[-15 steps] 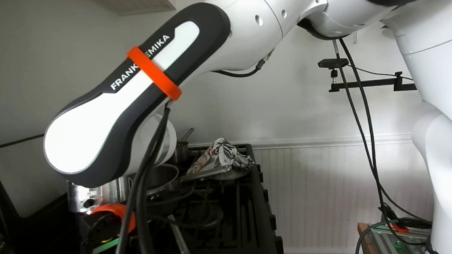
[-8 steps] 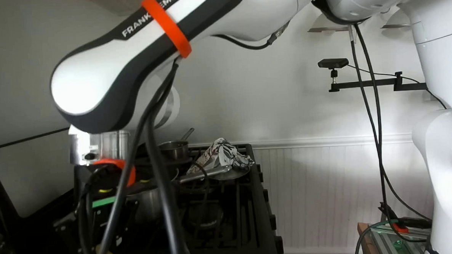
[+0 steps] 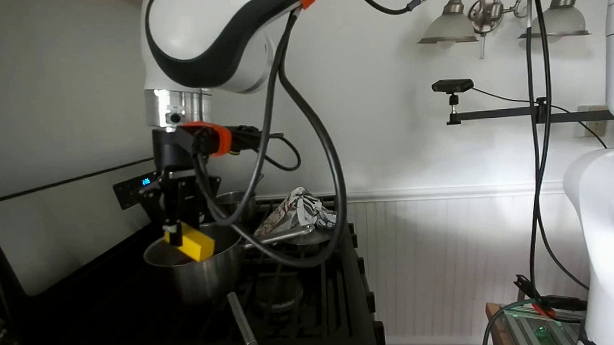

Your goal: Pour the water from the blue cup into the larger pot then put the yellow block in the same pot

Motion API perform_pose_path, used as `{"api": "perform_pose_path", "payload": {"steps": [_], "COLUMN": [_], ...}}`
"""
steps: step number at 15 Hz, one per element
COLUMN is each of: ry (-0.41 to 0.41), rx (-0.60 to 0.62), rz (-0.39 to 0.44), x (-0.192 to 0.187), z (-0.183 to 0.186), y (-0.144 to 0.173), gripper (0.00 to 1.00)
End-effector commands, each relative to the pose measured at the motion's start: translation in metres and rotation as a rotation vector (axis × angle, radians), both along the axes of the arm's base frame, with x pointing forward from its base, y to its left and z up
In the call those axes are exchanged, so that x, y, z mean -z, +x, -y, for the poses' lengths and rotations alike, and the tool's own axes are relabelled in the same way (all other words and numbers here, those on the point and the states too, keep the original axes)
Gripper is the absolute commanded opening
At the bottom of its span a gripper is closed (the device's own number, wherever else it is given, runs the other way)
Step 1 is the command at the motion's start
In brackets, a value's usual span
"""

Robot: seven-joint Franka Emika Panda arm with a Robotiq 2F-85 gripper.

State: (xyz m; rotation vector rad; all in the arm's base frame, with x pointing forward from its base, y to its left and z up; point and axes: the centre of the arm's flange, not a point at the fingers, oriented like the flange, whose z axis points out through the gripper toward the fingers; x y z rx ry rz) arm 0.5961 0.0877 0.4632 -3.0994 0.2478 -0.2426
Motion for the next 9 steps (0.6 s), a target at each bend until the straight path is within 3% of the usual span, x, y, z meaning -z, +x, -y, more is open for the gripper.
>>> {"api": "perform_pose_path", "payload": {"steps": [1,3,4,9], "ry": [-0.097,-0.130,-0.094,-0.113], "rx": [0.023,0.031,0.037,0.041], "rz": [0.047,0.081,0.050,0.064], "x": [-0.017,-0.016,-0.018,-0.017], "z": [0.047,0.066,0.055,0.066], "y": [-0.007,0.001,0.002,0.005], "gripper": [0.08,0.08,0.31,0.31]}}
